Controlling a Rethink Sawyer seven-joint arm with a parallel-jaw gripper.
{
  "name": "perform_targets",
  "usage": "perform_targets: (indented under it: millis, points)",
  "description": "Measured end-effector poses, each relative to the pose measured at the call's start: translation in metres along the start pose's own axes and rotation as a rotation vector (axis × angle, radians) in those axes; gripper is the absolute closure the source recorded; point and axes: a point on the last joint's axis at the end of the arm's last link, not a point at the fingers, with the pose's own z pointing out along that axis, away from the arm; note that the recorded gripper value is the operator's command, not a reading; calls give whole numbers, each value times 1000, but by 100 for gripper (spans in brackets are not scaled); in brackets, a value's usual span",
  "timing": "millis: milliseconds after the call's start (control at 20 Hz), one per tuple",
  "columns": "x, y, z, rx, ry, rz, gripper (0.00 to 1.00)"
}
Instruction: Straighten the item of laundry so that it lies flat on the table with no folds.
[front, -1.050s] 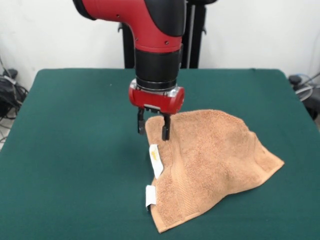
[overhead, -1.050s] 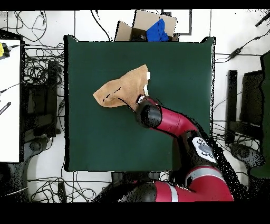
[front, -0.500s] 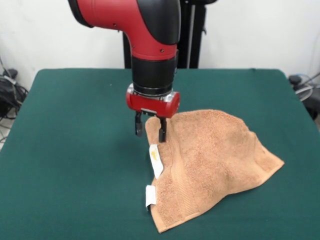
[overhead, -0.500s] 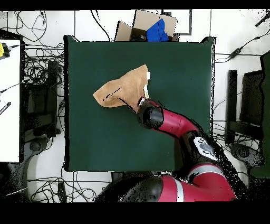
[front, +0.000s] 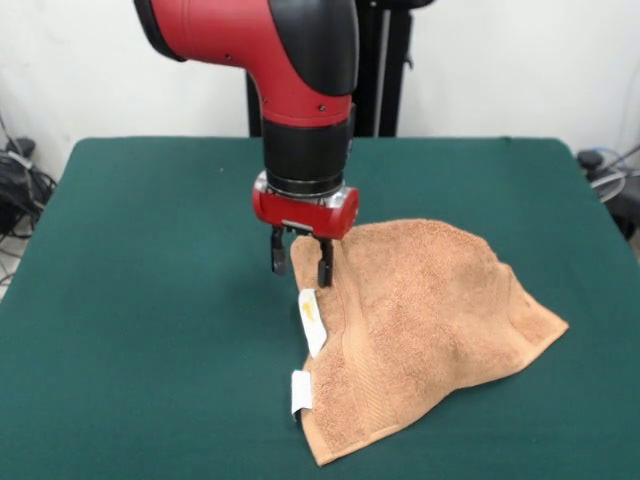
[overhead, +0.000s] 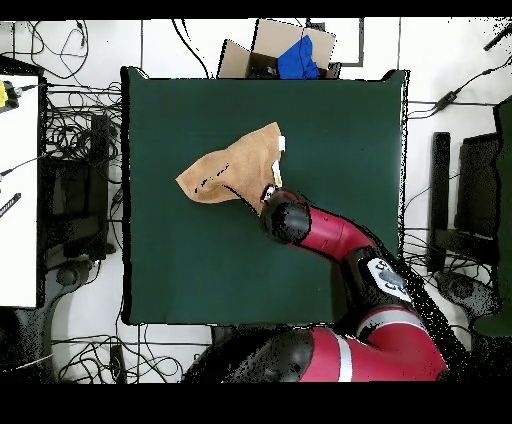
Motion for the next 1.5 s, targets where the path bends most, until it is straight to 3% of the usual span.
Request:
perform_targets:
  millis: [900,1250,1500]
  points:
    - [13,19,14,-59,71,6,0]
    - [30,21,28,-63,102,-17,0]
    - [31,23,29,-59,97,-39,0]
